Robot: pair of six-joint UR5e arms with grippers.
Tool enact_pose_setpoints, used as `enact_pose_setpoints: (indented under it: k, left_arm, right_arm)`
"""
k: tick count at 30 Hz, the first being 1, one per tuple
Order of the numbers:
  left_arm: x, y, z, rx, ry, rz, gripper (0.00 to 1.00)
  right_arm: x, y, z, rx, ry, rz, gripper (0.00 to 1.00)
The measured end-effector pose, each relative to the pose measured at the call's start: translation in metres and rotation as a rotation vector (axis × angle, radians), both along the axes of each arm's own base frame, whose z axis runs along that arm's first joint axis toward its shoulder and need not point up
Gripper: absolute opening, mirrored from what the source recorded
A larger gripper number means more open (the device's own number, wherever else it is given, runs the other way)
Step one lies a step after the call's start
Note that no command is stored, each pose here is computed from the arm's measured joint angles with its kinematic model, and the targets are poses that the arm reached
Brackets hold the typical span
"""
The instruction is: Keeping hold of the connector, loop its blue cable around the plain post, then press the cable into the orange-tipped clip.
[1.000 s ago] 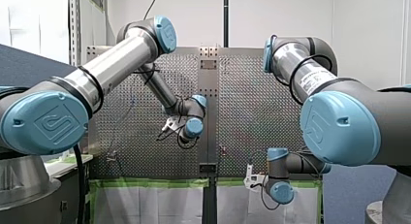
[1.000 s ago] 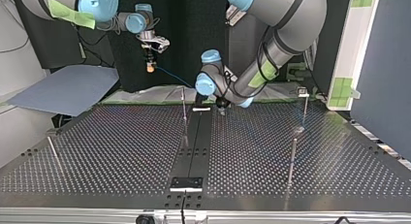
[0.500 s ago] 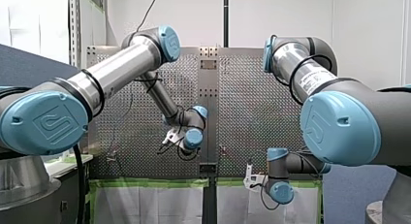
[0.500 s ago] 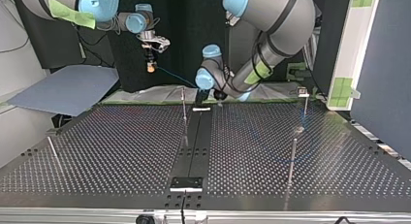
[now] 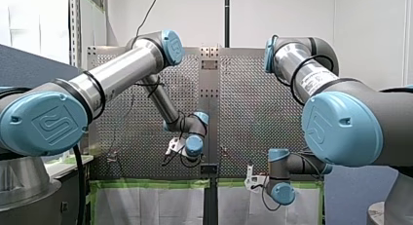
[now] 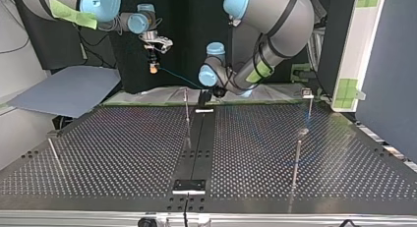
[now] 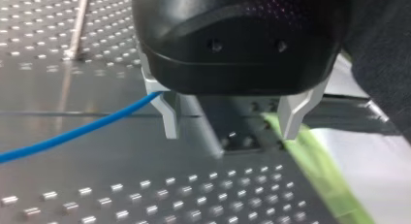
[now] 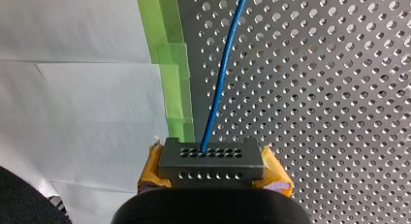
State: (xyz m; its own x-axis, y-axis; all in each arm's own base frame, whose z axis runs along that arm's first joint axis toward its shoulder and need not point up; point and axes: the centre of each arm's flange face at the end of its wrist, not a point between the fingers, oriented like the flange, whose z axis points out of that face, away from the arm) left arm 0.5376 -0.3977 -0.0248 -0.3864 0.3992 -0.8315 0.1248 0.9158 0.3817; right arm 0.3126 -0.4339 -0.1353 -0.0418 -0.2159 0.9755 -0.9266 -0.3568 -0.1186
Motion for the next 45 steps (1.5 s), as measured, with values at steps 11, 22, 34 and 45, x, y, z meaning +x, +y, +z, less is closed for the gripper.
enact_pose_setpoints:
  k: [11, 22, 34, 45]
  left_arm:
    - [-0.013, -0.007, -0.029, -0.113, 0.033, -0.034, 0.98]
    - [-0.028, -0.010, -0.047, -0.170, 0.059, -0.035, 0.98]
    - [-0.043, -0.016, -0.084, -0.263, 0.096, -0.045, 0.98]
    - [-0.056, -0.030, -0.111, -0.391, 0.111, -0.071, 0.98]
  right_arm:
    - [0.002, 0.000, 0.001, -0.006, -0.004, 0.016, 0.00]
    - [0.005, -0.003, 0.002, -0.012, -0.011, 0.038, 0.00]
    - [0.005, -0.005, 0.002, -0.011, -0.017, 0.053, 0.00]
    - [0.010, -0.004, 0.002, -0.007, -0.026, 0.115, 0.00]
